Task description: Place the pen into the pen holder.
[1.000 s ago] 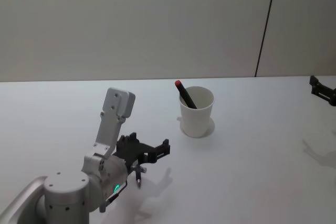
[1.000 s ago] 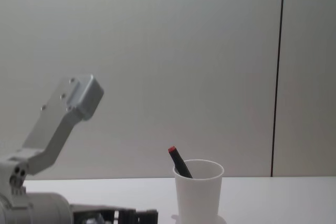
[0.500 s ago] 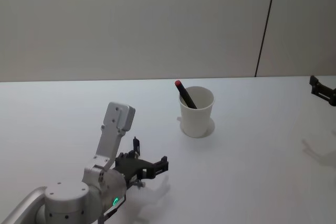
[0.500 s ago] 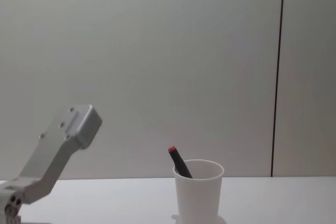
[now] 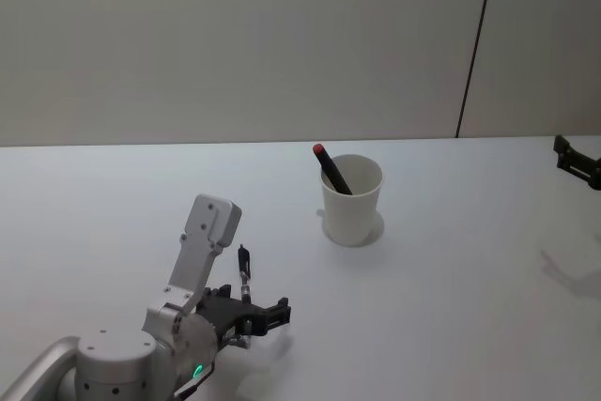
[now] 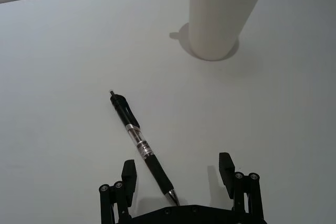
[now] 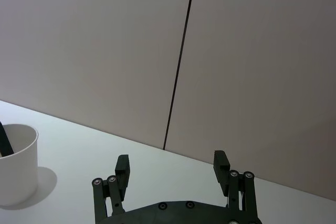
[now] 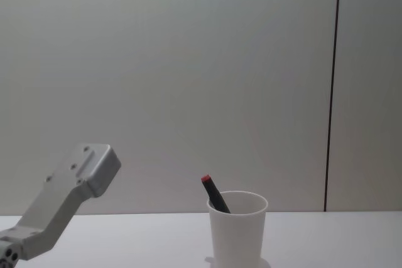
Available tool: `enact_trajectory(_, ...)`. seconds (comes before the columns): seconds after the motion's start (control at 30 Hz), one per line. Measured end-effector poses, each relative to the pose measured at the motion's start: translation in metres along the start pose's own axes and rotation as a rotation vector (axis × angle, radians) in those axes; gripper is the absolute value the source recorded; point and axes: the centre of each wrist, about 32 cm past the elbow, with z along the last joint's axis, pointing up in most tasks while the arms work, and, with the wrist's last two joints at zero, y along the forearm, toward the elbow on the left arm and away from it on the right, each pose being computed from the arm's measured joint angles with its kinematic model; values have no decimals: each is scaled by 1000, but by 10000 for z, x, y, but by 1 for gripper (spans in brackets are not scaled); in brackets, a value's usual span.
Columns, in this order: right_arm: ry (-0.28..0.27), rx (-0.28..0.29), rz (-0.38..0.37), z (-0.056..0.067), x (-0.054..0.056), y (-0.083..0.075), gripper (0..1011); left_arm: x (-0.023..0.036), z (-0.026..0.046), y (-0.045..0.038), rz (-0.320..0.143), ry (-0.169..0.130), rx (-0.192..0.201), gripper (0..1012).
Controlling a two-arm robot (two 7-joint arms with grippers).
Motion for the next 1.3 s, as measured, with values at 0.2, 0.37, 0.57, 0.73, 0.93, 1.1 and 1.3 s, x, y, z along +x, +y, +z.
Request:
enact_trajectory(0.2, 0, 0, 0, 0, 0, 0, 1002, 26, 13, 8, 14, -30, 24, 1004)
enact_trajectory(0.37, 0, 0, 0, 0, 0, 0, 1002, 53, 36, 12, 28, -63, 46, 1004)
enact_trajectory(0.57, 0, 0, 0, 0, 0, 0, 1002, 84, 62, 2, 40, -93, 63, 1004)
enact_trajectory(0.73, 0, 0, 0, 0, 0, 0, 1002, 109, 75, -18, 50, -109, 71, 1004)
enact_trajectory(0.93, 0, 0, 0, 0, 0, 0, 1002, 128, 88, -42, 57, -119, 71, 1004)
enact_trajectory(1.1, 0, 0, 0, 0, 0, 0, 1002, 144, 99, -67, 59, -120, 68, 1004)
enact_trajectory(1.3, 0, 0, 0, 0, 0, 0, 1002, 161, 115, -93, 59, -114, 60, 1004)
